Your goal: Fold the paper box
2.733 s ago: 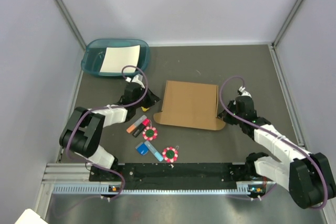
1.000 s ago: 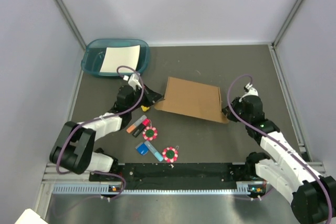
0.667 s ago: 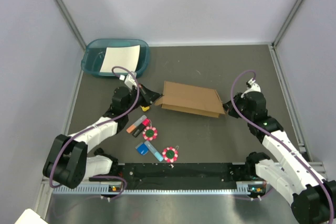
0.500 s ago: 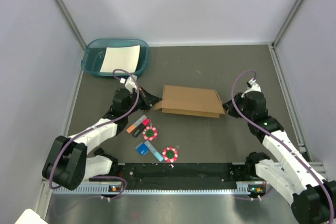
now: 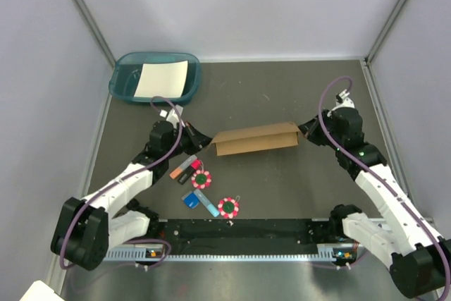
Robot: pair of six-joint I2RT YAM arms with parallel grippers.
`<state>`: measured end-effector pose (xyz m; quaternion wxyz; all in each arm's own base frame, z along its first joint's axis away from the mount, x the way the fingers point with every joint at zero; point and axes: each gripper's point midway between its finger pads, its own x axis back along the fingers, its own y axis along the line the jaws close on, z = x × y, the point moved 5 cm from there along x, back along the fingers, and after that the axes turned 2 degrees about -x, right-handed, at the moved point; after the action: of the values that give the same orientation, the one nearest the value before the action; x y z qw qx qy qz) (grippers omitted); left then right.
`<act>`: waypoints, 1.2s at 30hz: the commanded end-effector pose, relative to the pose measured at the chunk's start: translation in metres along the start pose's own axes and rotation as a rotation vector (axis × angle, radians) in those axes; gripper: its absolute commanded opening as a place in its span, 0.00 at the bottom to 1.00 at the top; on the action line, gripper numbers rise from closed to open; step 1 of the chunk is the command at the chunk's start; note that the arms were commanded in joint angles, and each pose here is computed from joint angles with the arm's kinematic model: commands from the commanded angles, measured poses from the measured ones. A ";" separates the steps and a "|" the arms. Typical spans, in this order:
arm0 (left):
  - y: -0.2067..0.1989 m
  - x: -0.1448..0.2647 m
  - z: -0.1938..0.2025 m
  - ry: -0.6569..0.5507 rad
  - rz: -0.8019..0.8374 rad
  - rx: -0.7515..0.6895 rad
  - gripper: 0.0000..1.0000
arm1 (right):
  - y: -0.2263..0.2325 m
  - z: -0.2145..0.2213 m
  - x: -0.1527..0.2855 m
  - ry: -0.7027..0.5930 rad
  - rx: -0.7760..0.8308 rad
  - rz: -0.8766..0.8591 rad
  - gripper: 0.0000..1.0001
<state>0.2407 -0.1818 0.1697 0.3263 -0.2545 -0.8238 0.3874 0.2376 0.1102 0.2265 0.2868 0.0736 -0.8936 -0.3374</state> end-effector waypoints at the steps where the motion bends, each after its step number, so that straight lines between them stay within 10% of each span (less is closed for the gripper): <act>1: -0.036 0.004 -0.012 0.004 0.109 -0.024 0.00 | 0.016 -0.002 0.002 0.042 -0.040 -0.051 0.00; 36: -0.035 -0.024 -0.028 0.102 -0.013 0.024 0.00 | 0.013 0.002 -0.026 0.181 -0.087 0.082 0.06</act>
<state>0.2660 -0.1850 0.1800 0.3846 -0.2000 -0.8184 0.3771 0.2494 0.1124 0.2051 0.3836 0.0055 -0.8566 -0.3451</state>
